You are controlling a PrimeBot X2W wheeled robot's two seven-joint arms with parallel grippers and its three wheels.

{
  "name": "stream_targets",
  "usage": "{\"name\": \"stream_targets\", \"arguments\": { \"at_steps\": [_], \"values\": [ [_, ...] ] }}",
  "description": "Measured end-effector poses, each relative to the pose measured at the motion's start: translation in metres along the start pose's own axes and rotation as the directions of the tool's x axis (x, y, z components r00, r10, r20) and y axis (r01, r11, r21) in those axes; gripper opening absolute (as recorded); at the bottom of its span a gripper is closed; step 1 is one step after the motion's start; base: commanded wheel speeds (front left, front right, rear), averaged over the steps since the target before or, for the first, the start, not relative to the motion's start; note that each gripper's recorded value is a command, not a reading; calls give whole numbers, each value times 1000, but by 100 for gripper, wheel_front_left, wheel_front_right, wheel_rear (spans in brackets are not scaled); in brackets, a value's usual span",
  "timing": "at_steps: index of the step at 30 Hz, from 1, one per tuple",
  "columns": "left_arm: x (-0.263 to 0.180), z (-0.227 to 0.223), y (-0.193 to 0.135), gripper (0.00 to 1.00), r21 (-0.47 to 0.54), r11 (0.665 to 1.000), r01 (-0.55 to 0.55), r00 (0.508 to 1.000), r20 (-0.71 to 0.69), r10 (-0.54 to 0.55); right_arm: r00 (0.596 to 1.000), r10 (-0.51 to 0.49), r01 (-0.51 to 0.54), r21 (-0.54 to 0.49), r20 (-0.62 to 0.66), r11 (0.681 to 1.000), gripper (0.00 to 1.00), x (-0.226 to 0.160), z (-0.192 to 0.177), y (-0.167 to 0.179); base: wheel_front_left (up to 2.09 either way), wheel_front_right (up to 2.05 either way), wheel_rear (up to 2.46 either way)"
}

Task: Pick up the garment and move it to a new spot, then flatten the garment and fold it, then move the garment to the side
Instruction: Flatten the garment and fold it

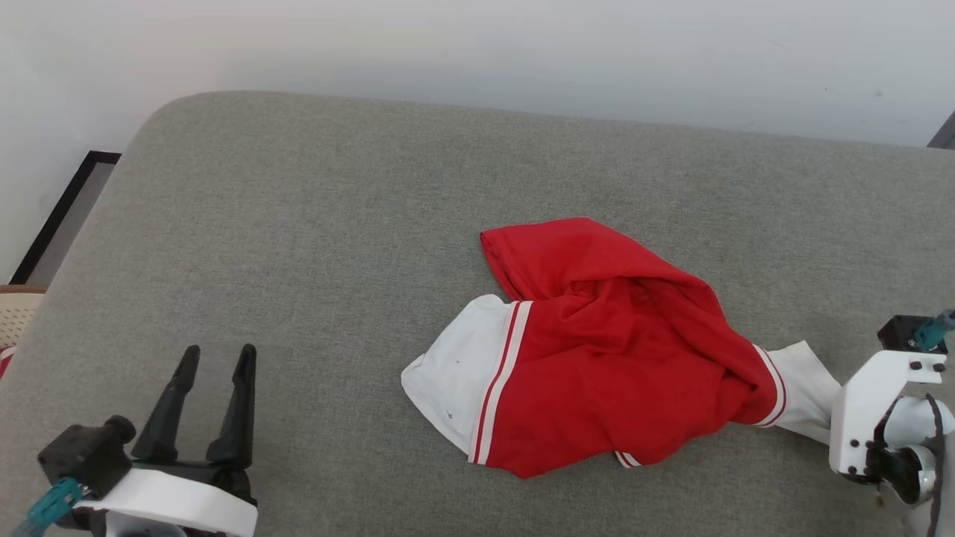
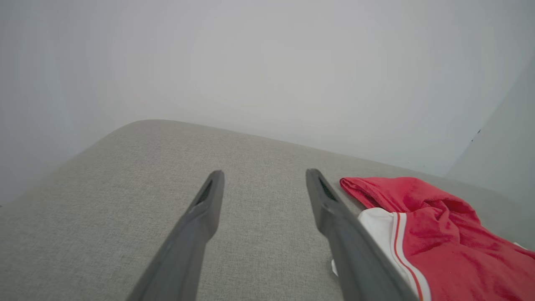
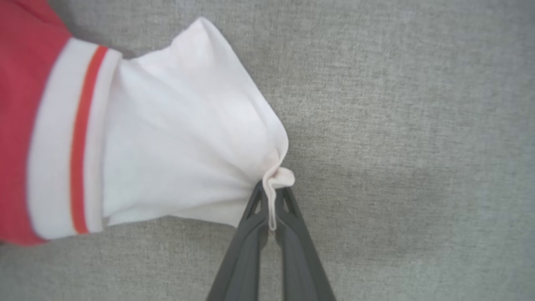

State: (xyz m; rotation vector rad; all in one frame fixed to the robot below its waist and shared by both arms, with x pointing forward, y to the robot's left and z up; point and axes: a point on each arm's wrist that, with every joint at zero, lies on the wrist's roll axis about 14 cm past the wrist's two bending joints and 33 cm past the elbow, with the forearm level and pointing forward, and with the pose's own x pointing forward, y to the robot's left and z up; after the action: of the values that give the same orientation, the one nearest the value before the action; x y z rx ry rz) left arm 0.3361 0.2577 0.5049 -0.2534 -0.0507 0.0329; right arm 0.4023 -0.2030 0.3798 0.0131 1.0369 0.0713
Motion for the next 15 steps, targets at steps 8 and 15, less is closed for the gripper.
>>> {"name": "stream_targets", "arguments": {
  "at_steps": [8,15],
  "values": [
    [5,-18,-16,100,-5,997,82,992,-96,-82,993,14,-16,15,119,1000,100,-4,25,7,0,0,0],
    [18,-36,-45,100,-17,980,199,951,-237,-197,940,30,-44,36,340,998,100,-36,62,10,0,0,0]
  ]
}}
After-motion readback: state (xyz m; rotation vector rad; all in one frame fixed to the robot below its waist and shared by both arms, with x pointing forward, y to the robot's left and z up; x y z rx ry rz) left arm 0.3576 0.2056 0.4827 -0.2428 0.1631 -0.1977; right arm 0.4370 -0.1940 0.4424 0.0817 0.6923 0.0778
